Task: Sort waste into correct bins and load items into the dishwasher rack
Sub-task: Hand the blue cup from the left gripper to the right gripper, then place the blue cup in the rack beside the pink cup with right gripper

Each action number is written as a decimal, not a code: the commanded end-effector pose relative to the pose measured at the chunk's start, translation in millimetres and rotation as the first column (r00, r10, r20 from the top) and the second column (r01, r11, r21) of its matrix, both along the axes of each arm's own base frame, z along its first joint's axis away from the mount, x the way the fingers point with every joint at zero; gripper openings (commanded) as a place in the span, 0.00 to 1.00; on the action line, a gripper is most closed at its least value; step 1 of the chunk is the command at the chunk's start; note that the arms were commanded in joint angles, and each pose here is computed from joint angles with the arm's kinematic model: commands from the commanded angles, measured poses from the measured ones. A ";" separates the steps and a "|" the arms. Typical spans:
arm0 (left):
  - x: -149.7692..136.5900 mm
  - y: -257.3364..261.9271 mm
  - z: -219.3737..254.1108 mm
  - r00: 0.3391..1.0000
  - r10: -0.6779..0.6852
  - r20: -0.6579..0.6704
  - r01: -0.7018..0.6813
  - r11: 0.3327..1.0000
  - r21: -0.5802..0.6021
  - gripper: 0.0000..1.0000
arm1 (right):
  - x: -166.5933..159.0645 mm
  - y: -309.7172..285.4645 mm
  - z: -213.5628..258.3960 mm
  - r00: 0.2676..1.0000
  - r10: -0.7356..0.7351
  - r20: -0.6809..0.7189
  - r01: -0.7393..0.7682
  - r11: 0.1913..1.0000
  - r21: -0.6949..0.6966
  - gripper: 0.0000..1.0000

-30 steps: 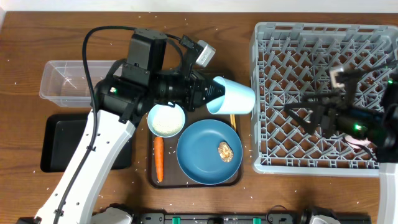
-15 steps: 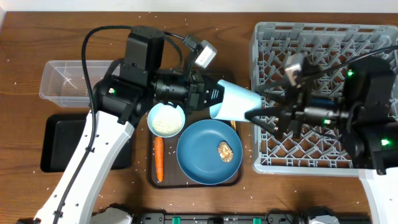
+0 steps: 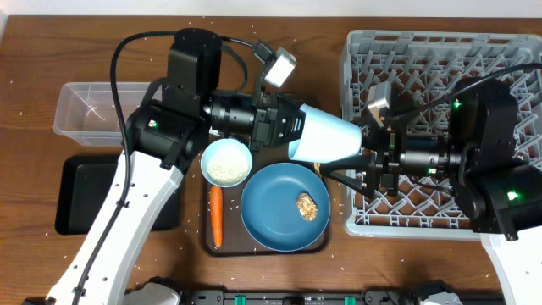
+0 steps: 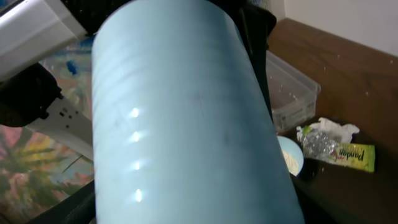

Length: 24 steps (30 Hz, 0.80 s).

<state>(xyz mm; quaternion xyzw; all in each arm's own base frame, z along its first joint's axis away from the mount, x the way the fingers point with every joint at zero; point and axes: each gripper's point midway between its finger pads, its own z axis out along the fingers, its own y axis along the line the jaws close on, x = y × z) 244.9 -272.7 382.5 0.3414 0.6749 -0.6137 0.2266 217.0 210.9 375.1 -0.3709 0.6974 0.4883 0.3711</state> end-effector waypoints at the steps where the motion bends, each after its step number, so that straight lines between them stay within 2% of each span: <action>1: -8.0 2.8 11.6 1.000 -0.017 0.014 0.017 1.000 -0.021 0.06 | -10.0 4.0 13.1 0.997 0.059 0.056 -0.061 0.997 0.036 0.71; 5: -8.0 2.8 11.6 1.000 -0.017 0.014 0.017 1.000 -0.021 0.06 | -11.4 5.1 19.6 0.993 0.076 0.090 -0.081 0.995 0.053 0.70; 8: -8.0 2.8 11.6 1.000 -0.017 0.014 0.017 1.000 -0.021 0.06 | -11.3 5.2 19.9 0.993 0.076 0.092 -0.081 0.995 0.054 0.66; 11: -7.9 2.8 11.6 1.000 -0.017 0.014 0.017 1.000 -0.021 0.06 | -11.7 5.1 20.0 0.993 0.076 0.088 -0.081 0.995 0.055 0.55; 15: -7.9 2.8 11.6 1.000 -0.017 0.015 0.017 1.000 -0.021 0.08 | -11.3 3.1 21.1 0.994 0.066 0.089 -0.071 0.996 0.055 0.46; 17: -7.6 2.7 12.0 1.000 -0.016 0.018 0.017 1.000 -0.022 0.24 | -6.8 -2.4 22.0 0.997 0.030 0.076 -0.034 0.998 0.056 0.46; 19: -7.5 2.6 12.2 1.000 -0.016 0.020 0.017 1.000 -0.023 0.56 | 1.8 -10.3 21.1 0.998 -0.033 0.052 0.030 0.998 0.048 0.45; 20: -7.2 2.8 12.2 1.000 -0.015 0.021 0.015 1.000 -0.023 0.64 | 8.6 -15.9 19.0 0.996 -0.078 0.030 0.077 0.996 0.040 0.45; 22: -5.3 4.0 12.1 1.000 -0.007 0.022 0.008 1.000 -0.022 0.72 | 20.0 -28.8 13.9 0.986 -0.169 -0.014 0.169 0.985 0.019 0.44; 24: -1.6 7.4 12.1 1.000 0.007 0.022 -0.006 1.000 -0.022 0.73 | 29.2 -44.0 7.3 0.966 -0.253 -0.055 0.253 0.967 -0.006 0.44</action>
